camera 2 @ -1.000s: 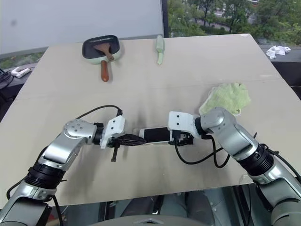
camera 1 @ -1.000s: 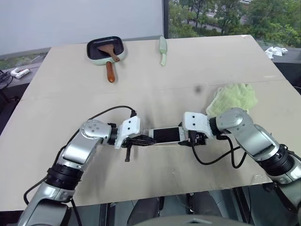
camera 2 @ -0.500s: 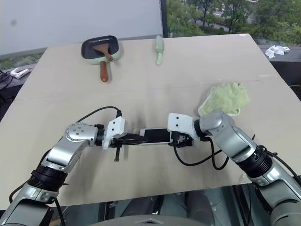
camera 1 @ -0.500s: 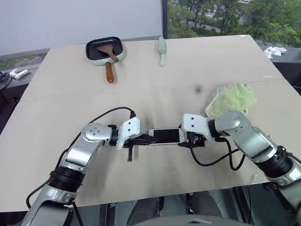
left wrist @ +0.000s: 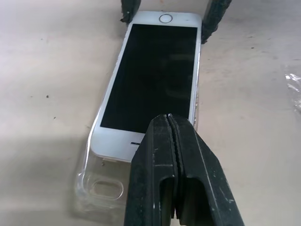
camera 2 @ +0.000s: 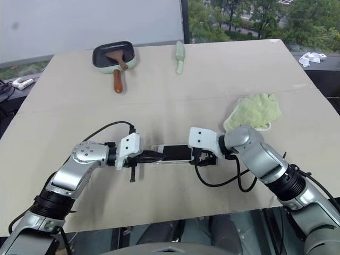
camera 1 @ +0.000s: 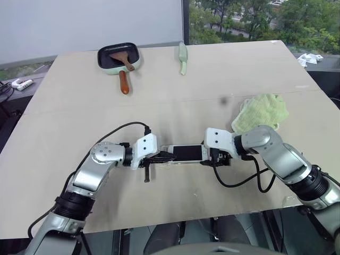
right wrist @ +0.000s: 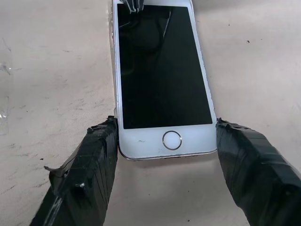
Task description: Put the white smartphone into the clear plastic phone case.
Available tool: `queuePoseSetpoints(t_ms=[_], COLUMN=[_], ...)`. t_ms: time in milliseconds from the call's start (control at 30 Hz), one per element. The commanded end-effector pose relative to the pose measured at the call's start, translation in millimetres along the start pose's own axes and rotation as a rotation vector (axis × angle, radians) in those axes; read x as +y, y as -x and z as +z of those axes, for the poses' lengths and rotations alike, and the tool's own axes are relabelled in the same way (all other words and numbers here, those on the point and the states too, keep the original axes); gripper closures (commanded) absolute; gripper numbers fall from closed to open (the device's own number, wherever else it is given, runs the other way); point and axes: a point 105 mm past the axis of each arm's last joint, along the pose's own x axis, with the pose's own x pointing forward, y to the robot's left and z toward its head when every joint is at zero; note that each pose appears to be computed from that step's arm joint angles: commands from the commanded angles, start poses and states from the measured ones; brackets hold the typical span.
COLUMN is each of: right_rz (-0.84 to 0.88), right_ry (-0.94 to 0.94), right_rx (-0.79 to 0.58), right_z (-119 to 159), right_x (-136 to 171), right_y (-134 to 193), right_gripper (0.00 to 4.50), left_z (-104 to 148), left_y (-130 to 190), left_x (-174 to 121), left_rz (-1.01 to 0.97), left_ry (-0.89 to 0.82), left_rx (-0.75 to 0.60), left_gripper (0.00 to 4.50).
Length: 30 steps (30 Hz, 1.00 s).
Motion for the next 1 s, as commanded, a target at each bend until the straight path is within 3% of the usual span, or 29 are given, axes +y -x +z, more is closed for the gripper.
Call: queuePoseSetpoints(t_ms=[33,433,567,867,967,1000], right_rz=[-0.001,0.016,0.040,-0.029,-0.023,-0.021], right_ry=[0.057,0.065,0.024,-0.108,-0.118,-0.115], right_rx=[-0.025,-0.022,-0.061,-0.061,-0.014,0.002], right_z=[12.3,14.8,18.8,1.0,-13.0,-16.5], right_x=[1.0,0.6,3.6,-14.7,-15.1,-15.0], right_y=[0.6,1.0,4.2,42.5,49.4,50.0], right_gripper=[1.62,1.62,0.04,0.04,1.17,1.89], left_z=[-33.9,-34.3,-34.5,-33.9,-34.0,-34.0], left_y=[-4.2,-9.1,-9.9,-11.3,-11.2,-11.2], left_x=[-14.6,-17.5,-17.3,-15.7,-15.4,-15.2], left_rz=[-0.030,-0.032,-0.031,-0.030,-0.030,-0.029], left_ry=[0.100,0.117,0.119,0.112,0.111,0.111], left_rx=[0.115,0.105,0.103,0.099,0.099,0.099], left_gripper=[4.50,4.50,4.50,4.50,4.50,4.50])
